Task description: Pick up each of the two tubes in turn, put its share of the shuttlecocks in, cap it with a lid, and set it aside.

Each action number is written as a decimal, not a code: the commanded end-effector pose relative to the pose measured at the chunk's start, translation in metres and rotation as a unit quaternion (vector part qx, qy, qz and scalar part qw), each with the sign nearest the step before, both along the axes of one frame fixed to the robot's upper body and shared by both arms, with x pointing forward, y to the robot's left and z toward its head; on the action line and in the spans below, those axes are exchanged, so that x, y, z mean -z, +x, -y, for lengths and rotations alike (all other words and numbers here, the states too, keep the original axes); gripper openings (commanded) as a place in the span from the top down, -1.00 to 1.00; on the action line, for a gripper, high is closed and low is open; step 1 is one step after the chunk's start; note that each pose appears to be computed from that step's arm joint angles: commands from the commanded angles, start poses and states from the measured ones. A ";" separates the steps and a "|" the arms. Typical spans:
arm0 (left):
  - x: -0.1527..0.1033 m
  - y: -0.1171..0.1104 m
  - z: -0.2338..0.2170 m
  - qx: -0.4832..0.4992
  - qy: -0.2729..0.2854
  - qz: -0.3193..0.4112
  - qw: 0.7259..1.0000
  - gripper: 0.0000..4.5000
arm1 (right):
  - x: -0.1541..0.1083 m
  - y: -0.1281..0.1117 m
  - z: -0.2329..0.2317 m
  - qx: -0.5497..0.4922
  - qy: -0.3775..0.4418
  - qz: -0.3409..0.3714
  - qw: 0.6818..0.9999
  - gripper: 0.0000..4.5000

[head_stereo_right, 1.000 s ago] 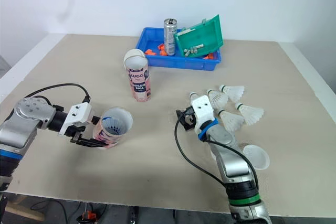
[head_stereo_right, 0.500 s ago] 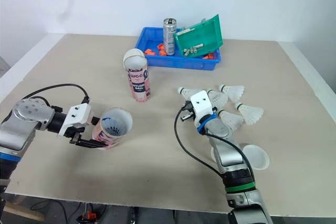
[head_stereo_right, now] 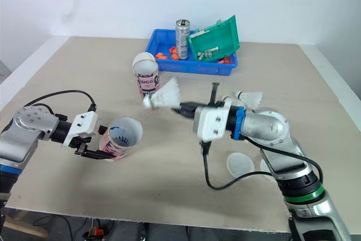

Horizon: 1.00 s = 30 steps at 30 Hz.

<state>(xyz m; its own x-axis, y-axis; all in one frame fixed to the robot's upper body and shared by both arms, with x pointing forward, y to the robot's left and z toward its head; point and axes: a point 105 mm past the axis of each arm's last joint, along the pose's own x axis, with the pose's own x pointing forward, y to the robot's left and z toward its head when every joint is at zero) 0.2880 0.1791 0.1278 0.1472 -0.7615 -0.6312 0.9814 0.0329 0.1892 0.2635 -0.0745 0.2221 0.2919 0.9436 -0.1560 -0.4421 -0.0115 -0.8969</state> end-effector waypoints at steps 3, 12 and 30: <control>0.021 -0.006 0.000 0.005 0.016 -0.038 0.999 -0.30 | -0.005 -0.030 -0.010 -0.089 -0.047 0.036 0.994 1.00; 0.020 -0.007 0.000 0.004 0.016 -0.039 0.999 -0.30 | 0.006 -0.012 -0.032 -0.097 -0.087 0.074 0.989 1.00; 0.019 -0.002 0.000 0.003 0.018 -0.031 0.999 -0.30 | -0.017 0.004 -0.028 -0.085 -0.092 0.076 0.989 -0.46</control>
<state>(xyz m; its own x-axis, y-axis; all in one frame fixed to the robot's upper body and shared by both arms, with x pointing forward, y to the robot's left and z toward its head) 0.2897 0.1798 0.1284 0.1365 -0.7635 -0.6313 0.9830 0.0253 0.1820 0.2657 -0.0359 0.2210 0.1219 0.9226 -0.3661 -0.3123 -0.3145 -0.8964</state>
